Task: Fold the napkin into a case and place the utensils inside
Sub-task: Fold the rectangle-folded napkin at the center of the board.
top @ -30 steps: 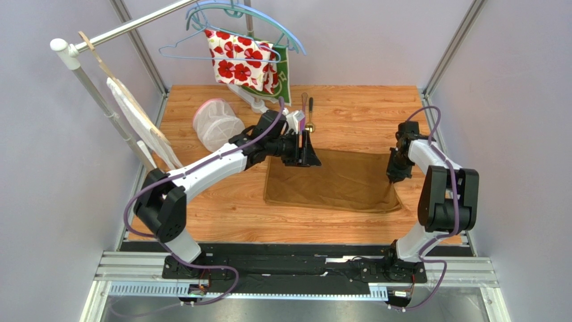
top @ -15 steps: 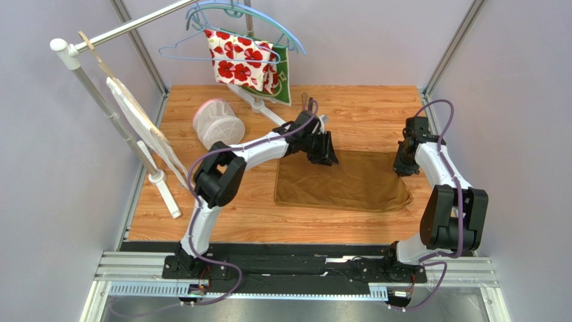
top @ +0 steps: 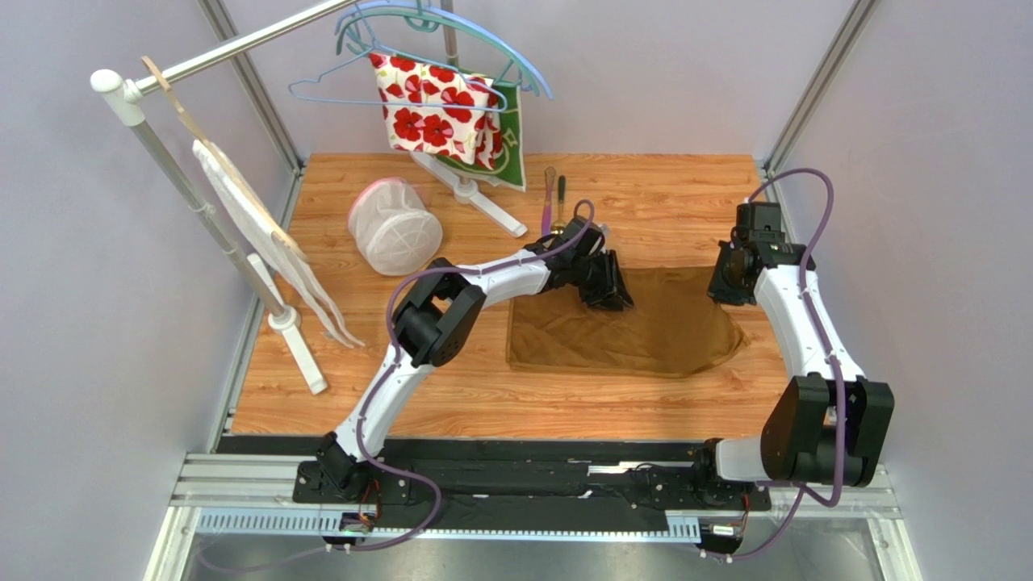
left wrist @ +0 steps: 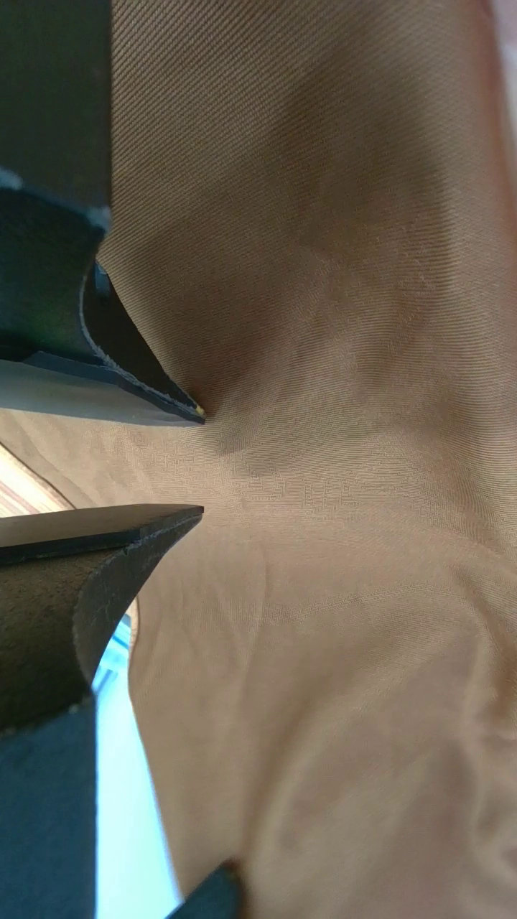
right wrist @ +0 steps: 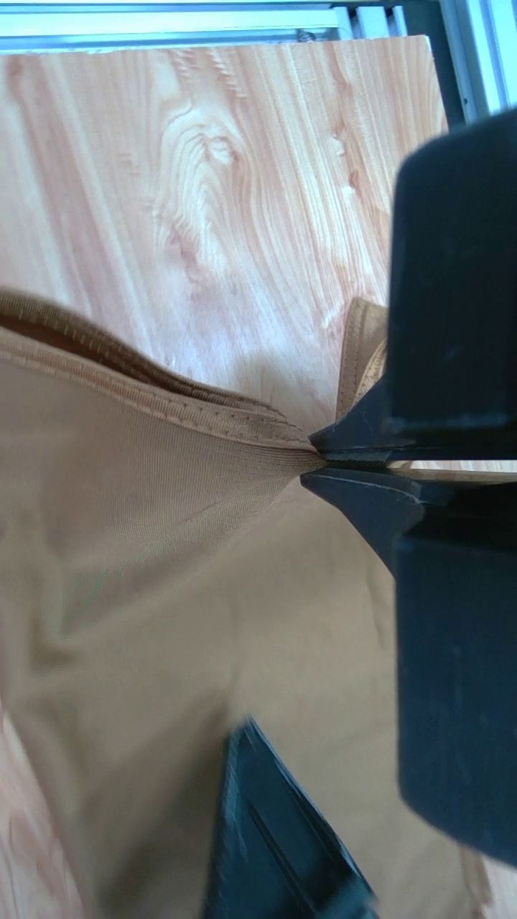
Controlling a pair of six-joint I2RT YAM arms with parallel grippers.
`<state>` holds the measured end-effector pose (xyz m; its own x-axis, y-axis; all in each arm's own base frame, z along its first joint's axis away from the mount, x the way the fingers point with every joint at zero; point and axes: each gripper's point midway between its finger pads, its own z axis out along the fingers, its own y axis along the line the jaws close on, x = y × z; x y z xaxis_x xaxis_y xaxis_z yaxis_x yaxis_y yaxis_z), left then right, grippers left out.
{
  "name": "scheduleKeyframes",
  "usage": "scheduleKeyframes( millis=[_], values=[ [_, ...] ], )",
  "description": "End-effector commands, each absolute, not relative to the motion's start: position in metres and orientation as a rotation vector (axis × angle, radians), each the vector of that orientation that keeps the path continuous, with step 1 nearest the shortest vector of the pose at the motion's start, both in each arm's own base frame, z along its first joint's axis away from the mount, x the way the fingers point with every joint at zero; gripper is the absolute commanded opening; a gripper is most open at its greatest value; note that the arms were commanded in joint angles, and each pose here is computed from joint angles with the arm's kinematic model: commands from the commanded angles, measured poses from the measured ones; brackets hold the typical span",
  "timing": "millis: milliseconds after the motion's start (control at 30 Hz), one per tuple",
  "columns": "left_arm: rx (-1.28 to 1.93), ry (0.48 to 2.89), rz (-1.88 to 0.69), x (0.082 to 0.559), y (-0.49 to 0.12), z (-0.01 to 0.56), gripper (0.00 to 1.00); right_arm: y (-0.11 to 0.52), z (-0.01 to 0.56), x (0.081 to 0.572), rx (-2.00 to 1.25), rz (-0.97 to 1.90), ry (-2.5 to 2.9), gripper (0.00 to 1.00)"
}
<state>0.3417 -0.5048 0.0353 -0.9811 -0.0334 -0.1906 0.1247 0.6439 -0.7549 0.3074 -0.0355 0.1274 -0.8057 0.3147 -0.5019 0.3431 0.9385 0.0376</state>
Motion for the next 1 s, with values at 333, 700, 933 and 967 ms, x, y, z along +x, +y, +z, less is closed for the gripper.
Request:
scheduleKeyframes(
  millis=[333,700,933,967],
  values=[
    [0.163,2.586,-1.271,0.336,-0.511,0.078,0.42,0.070,0.195,0.330,0.214,0.233,2.467,0.00],
    [0.131,2.664,-0.911,0.321,-0.341,0.102,0.43,0.097,0.205,0.334,0.097,0.194,2.471,0.00],
    [0.070,2.765,-0.776,0.294,-0.289,0.051,0.39,0.144,0.205,0.329,-0.004,0.262,2.494,0.00],
    [0.062,2.777,-0.768,0.292,-0.288,0.042,0.37,0.156,0.206,0.328,-0.032,0.281,2.497,0.00]
  ],
)
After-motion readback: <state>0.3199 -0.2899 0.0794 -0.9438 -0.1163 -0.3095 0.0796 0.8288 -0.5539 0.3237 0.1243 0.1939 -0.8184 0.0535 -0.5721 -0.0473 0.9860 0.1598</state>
